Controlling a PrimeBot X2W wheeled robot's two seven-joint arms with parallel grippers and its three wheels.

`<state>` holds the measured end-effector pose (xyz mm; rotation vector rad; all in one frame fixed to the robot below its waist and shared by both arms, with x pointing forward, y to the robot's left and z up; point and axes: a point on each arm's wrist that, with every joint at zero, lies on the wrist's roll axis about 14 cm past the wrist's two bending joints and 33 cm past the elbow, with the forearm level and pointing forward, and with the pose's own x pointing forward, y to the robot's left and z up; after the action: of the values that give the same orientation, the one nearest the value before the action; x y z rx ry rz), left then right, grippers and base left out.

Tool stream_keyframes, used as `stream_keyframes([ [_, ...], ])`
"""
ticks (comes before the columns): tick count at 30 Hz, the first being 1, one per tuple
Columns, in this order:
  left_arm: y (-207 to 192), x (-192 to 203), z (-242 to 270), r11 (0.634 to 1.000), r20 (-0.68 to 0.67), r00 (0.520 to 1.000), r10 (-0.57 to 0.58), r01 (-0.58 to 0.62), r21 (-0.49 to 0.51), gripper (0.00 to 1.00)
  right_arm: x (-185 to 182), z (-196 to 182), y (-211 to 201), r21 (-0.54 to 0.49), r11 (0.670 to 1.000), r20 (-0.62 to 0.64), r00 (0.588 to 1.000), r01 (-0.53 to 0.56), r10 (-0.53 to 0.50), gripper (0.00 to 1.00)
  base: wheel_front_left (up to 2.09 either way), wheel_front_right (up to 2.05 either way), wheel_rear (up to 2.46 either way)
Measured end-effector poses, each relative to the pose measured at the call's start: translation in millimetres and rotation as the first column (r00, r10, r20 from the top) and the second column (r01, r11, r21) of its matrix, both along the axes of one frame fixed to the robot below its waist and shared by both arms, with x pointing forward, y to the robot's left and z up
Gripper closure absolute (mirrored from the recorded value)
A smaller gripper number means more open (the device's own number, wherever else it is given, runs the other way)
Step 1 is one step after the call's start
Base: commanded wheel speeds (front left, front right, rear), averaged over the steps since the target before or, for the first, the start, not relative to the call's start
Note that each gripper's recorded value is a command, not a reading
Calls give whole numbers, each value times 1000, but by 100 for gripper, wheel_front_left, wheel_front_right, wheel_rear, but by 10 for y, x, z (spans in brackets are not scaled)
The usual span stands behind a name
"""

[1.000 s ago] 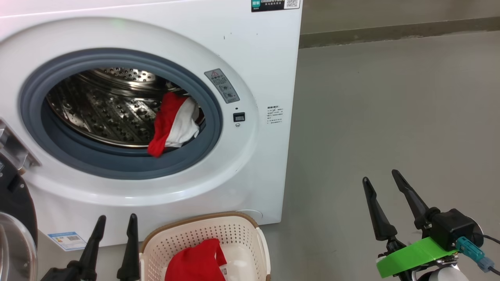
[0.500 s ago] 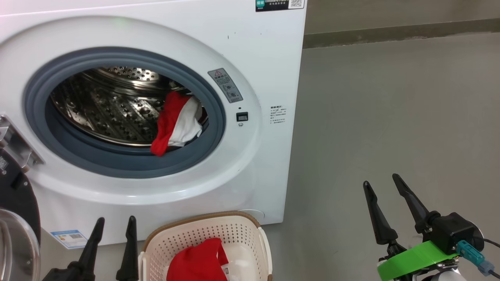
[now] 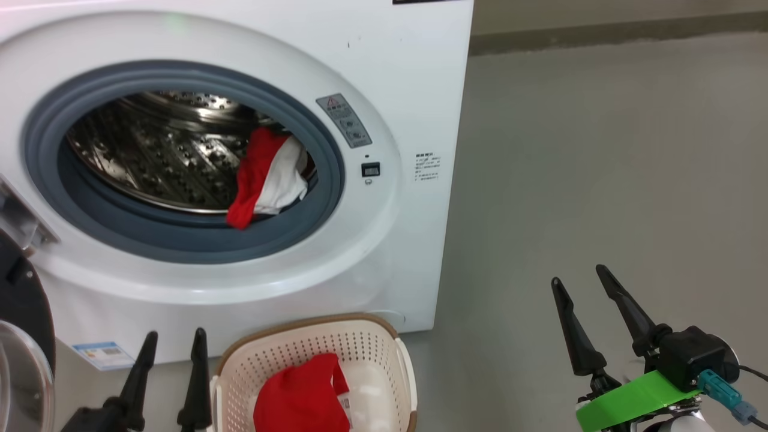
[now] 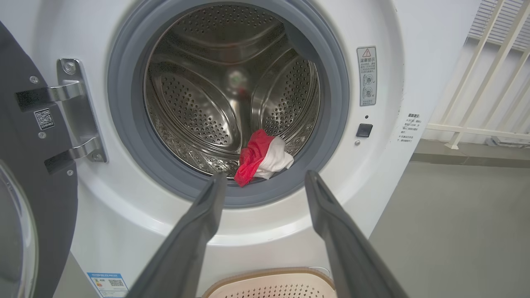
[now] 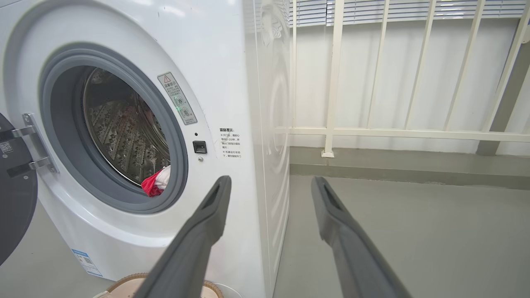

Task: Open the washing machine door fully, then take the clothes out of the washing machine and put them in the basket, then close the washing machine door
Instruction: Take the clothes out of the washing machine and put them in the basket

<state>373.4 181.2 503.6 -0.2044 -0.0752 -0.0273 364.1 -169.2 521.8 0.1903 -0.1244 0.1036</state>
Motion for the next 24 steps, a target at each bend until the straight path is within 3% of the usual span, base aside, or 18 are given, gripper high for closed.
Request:
stream_keyframes([
  [24, 1, 1288, -60, 1000, 7, 1000, -3, 3, -9, 0, 776, -291, 88, -28, 998, -50, 997, -53, 51, 0, 0, 0, 0],
])
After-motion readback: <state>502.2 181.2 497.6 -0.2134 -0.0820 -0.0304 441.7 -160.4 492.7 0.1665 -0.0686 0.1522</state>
